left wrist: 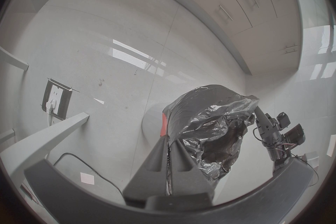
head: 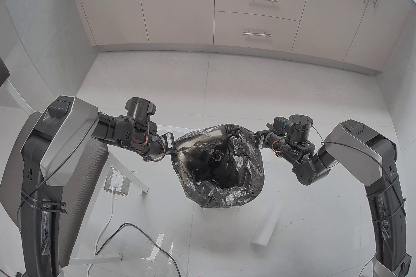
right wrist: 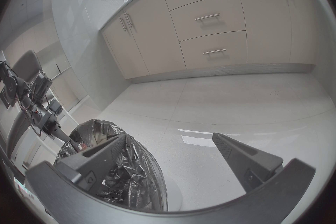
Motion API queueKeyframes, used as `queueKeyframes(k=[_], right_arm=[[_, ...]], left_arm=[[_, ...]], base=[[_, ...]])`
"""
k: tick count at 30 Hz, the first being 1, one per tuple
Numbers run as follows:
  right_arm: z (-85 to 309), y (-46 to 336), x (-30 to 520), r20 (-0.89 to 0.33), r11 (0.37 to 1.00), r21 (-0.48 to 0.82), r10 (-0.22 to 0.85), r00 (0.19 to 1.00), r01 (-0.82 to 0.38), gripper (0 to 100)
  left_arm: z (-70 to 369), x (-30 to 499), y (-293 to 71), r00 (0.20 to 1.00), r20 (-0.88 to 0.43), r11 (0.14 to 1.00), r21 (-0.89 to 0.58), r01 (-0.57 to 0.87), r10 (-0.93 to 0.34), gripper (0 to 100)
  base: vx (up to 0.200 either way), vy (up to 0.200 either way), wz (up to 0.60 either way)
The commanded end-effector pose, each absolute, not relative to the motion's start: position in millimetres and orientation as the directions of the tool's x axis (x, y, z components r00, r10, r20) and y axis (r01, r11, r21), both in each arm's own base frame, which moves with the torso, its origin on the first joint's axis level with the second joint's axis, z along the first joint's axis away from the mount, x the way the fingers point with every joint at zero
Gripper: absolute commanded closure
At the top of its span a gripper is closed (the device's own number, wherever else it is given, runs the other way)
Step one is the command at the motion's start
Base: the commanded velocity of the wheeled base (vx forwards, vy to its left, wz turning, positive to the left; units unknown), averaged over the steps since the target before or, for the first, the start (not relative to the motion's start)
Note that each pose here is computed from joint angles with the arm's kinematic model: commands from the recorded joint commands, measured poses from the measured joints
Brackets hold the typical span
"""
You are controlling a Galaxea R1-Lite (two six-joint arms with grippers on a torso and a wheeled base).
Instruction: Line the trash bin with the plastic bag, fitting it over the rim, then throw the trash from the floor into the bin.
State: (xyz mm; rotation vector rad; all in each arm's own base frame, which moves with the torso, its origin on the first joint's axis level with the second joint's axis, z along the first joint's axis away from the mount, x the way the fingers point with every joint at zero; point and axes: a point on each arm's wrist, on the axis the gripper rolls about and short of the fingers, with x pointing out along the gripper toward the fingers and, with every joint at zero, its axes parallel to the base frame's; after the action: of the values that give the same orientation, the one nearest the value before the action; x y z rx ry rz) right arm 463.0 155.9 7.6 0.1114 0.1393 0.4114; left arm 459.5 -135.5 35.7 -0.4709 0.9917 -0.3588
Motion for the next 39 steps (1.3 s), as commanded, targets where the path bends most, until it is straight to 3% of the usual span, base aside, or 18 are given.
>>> queueKeyframes(k=[1,14,15,27,39], right_arm=[[3.5,156.1,463.1,-0.117,0.911,0.136,0.406,0.906,-0.390,0],[3.1,156.9,462.9,-0.116,0.910,0.136,0.407,0.906,-0.392,0],[3.6,157.5,462.4,-0.114,0.909,0.136,0.409,0.905,-0.393,0],[29.0,173.2,434.4,-0.094,0.884,0.135,0.462,0.882,-0.448,0],[4.7,179.1,464.0,-0.158,0.894,0.131,0.446,0.881,-0.429,0]], left_arm=[[18.1,463.5,-137.7,0.485,-0.727,0.849,-0.525,0.063,-0.486,100],[18.5,463.2,-139.0,0.480,-0.734,0.852,-0.520,0.061,-0.482,100],[17.8,463.0,-139.7,0.471,-0.740,0.854,-0.518,0.057,-0.480,0],[29.4,458.3,-149.9,0.473,-0.729,0.849,-0.521,0.085,-0.495,0],[22.5,459.0,-150.9,0.480,-0.745,0.867,-0.495,0.067,-0.462,0]], base=[[0.000,0.000,0.00],[0.000,0.000,0.00],[0.000,0.000,0.00],[0.000,0.000,0.00],[0.000,0.000,0.00]])
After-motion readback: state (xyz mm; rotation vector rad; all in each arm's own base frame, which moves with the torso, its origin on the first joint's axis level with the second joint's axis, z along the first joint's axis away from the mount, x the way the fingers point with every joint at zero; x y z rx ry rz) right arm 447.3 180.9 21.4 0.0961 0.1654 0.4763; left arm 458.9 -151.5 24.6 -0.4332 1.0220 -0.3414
